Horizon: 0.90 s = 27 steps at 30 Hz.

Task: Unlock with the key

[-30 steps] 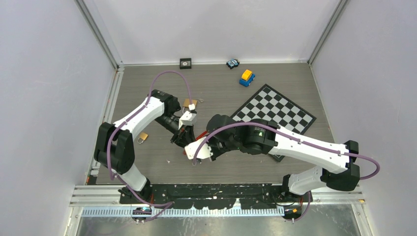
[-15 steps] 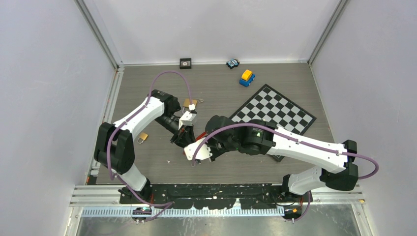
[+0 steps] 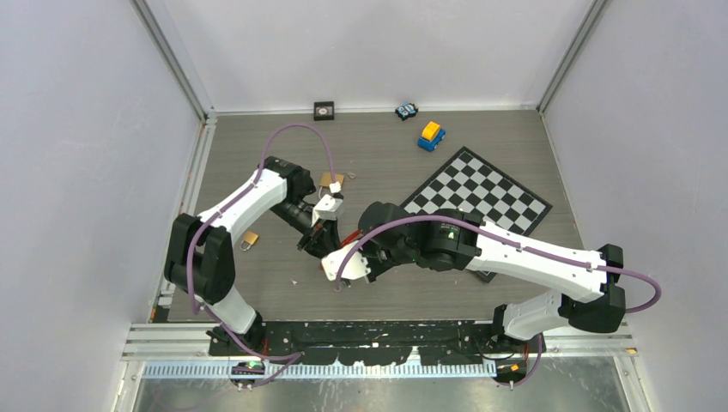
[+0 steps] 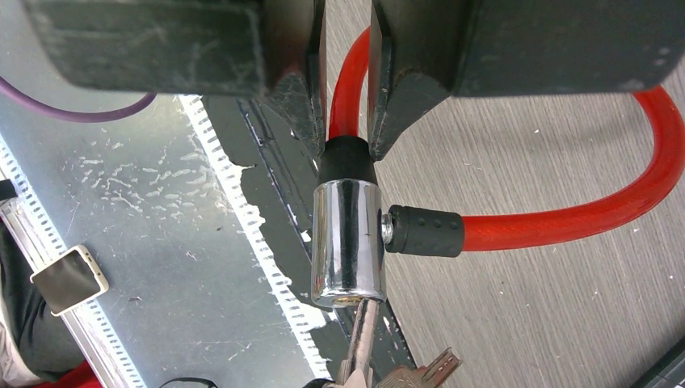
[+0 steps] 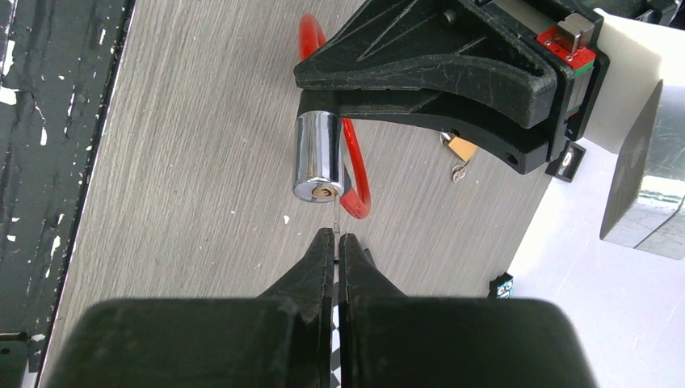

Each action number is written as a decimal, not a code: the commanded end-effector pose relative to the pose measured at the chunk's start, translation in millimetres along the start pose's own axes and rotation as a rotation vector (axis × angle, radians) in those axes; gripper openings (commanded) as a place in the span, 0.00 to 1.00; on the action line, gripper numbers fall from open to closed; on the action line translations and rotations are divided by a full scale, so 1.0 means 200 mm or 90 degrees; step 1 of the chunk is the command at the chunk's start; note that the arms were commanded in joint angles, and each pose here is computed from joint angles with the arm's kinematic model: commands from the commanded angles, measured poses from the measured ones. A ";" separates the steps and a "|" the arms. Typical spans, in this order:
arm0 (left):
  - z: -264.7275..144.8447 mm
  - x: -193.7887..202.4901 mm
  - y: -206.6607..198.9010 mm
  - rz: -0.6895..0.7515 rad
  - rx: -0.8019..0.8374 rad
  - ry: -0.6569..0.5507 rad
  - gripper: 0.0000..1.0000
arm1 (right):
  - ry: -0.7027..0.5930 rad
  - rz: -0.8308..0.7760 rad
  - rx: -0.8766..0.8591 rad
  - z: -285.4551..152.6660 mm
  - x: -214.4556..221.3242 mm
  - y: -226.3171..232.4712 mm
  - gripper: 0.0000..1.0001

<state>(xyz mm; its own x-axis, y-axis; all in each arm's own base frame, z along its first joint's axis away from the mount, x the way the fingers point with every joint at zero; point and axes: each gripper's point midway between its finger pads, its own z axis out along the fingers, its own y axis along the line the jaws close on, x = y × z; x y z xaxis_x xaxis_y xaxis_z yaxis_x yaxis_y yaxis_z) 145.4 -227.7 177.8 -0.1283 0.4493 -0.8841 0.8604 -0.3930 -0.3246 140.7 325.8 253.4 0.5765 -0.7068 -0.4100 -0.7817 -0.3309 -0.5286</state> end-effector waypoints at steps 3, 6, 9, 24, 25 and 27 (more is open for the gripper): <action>-0.02 -0.07 -0.16 -0.074 0.031 -0.018 0.00 | -0.022 -0.006 0.002 -0.03 -0.03 0.01 0.01; -0.02 -0.06 -0.16 -0.073 0.031 -0.017 0.00 | -0.020 -0.006 0.010 -0.04 -0.03 0.00 0.01; -0.01 -0.06 -0.16 -0.073 0.031 -0.017 0.00 | -0.019 -0.007 0.016 -0.05 -0.02 -0.01 0.01; -0.01 -0.05 -0.17 -0.067 0.035 -0.012 0.00 | -0.056 0.010 -0.004 -0.07 -0.11 -0.02 0.01; -0.01 -0.04 -0.17 -0.069 0.036 -0.010 0.00 | -0.058 0.009 -0.004 -0.07 -0.12 -0.02 0.01; -0.01 -0.04 -0.17 -0.070 0.036 -0.011 0.00 | -0.057 0.008 -0.003 -0.07 -0.12 -0.02 0.01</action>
<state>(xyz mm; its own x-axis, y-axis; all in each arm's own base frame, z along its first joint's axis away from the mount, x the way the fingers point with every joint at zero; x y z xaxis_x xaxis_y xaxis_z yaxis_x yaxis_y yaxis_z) 145.3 -226.7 176.5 -0.1082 0.4490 -0.8869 0.8614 -0.4030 -0.3091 132.9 326.9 257.6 0.5778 -0.6895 -0.4367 -0.7909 -0.3411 -0.5080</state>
